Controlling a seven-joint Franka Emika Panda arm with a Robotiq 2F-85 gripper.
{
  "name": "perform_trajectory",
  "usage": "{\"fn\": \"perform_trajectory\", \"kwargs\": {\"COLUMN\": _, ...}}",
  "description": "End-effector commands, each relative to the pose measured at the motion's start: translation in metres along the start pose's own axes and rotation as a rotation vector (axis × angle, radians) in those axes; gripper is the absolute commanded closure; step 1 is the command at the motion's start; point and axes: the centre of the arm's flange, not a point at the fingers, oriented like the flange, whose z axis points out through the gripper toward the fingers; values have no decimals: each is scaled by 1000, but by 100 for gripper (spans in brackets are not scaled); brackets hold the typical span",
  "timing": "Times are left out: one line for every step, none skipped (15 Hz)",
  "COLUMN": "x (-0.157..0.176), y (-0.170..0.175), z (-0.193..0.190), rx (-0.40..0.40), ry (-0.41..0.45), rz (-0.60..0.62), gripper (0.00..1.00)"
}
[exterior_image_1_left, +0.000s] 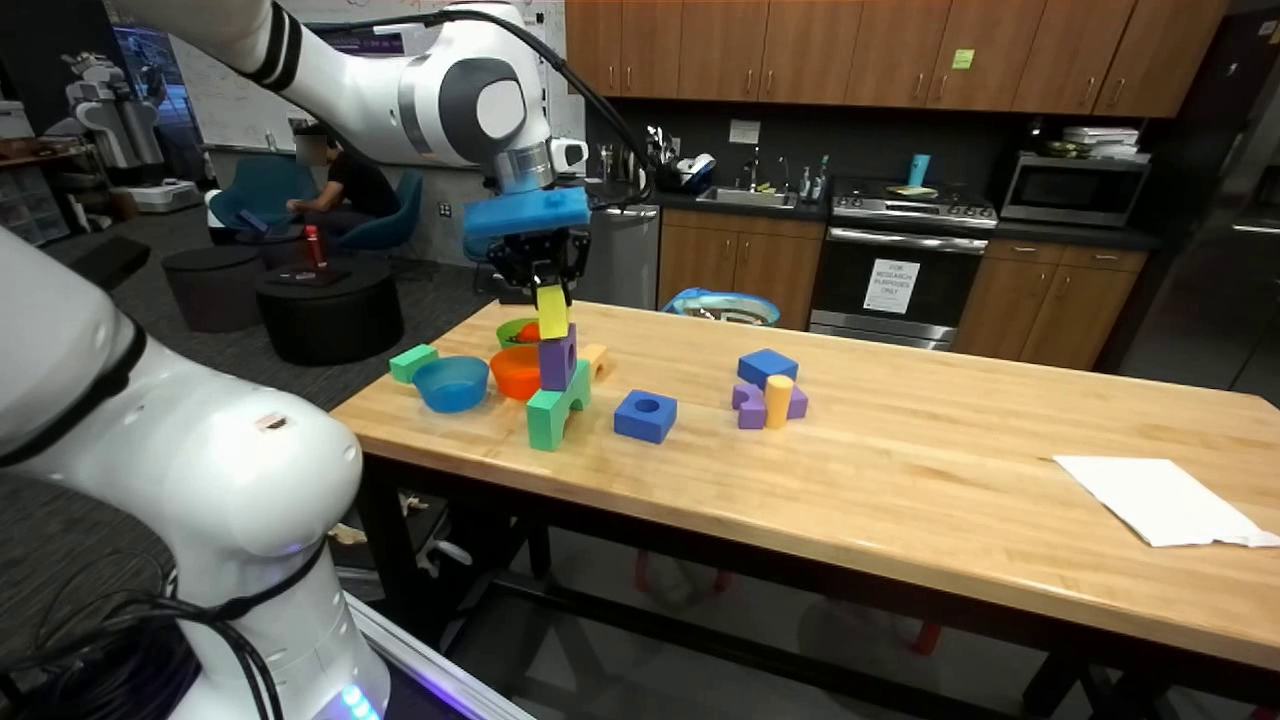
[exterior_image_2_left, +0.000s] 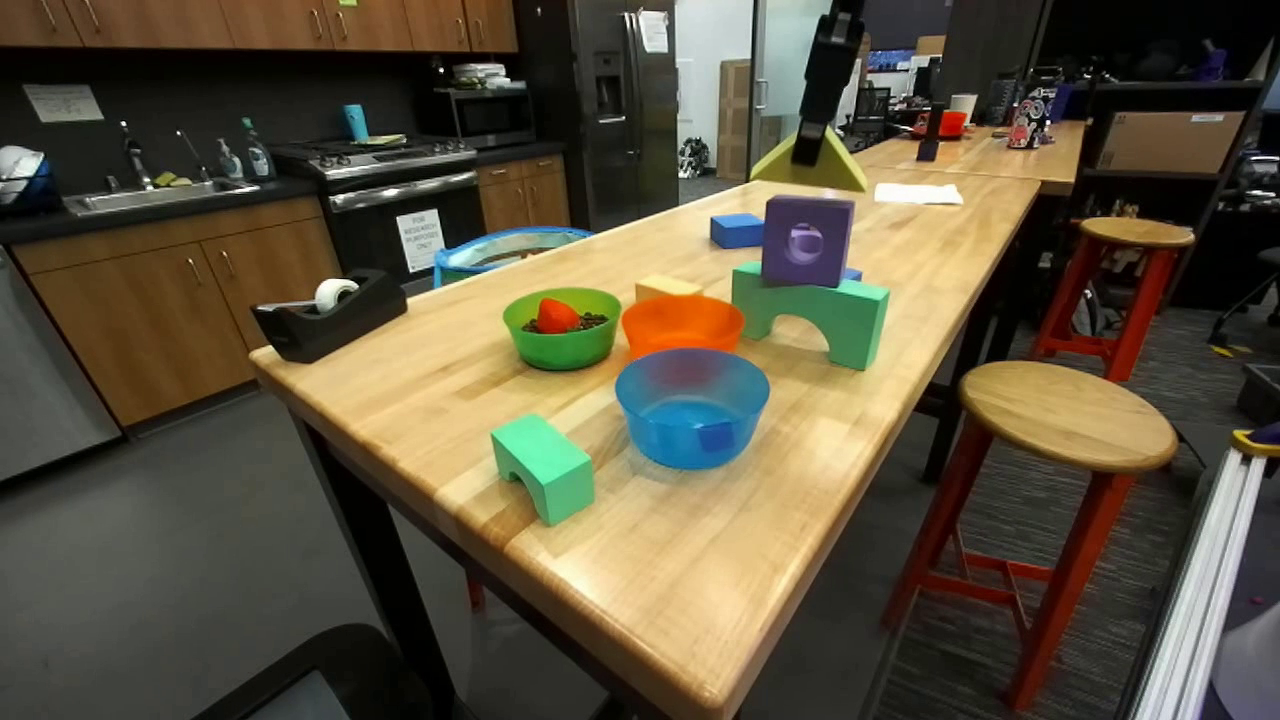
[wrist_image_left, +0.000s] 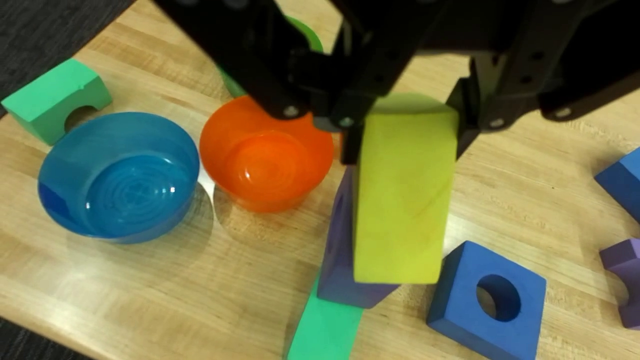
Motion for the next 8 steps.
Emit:
{"fn": "perform_trajectory", "kwargs": {"x": 3, "y": 10, "z": -2, "rx": 29, "ry": 3, "rz": -6, "gripper": 84}}
{"fn": "perform_trajectory", "kwargs": {"x": 2, "y": 11, "z": -1, "rx": 31, "ry": 0, "rz": -4, "gripper": 84}}
{"fn": "perform_trajectory", "kwargs": {"x": 2, "y": 11, "z": 0, "rx": 31, "ry": -2, "rz": -3, "gripper": 84}}
{"fn": "perform_trajectory", "kwargs": {"x": 2, "y": 12, "z": 1, "rx": 34, "ry": -4, "rz": -2, "gripper": 84}}
{"fn": "perform_trajectory", "kwargs": {"x": 2, "y": 13, "z": 2, "rx": 36, "ry": -5, "rz": -1, "gripper": 84}}
{"fn": "perform_trajectory", "kwargs": {"x": 2, "y": 14, "z": 3, "rx": 40, "ry": -6, "rz": 1, "gripper": 84}}
{"fn": "perform_trajectory", "kwargs": {"x": 2, "y": 14, "z": 4, "rx": 43, "ry": -6, "rz": 2, "gripper": 84}}
{"fn": "perform_trajectory", "kwargs": {"x": 2, "y": 14, "z": 5, "rx": 45, "ry": -9, "rz": 3, "gripper": 84}}
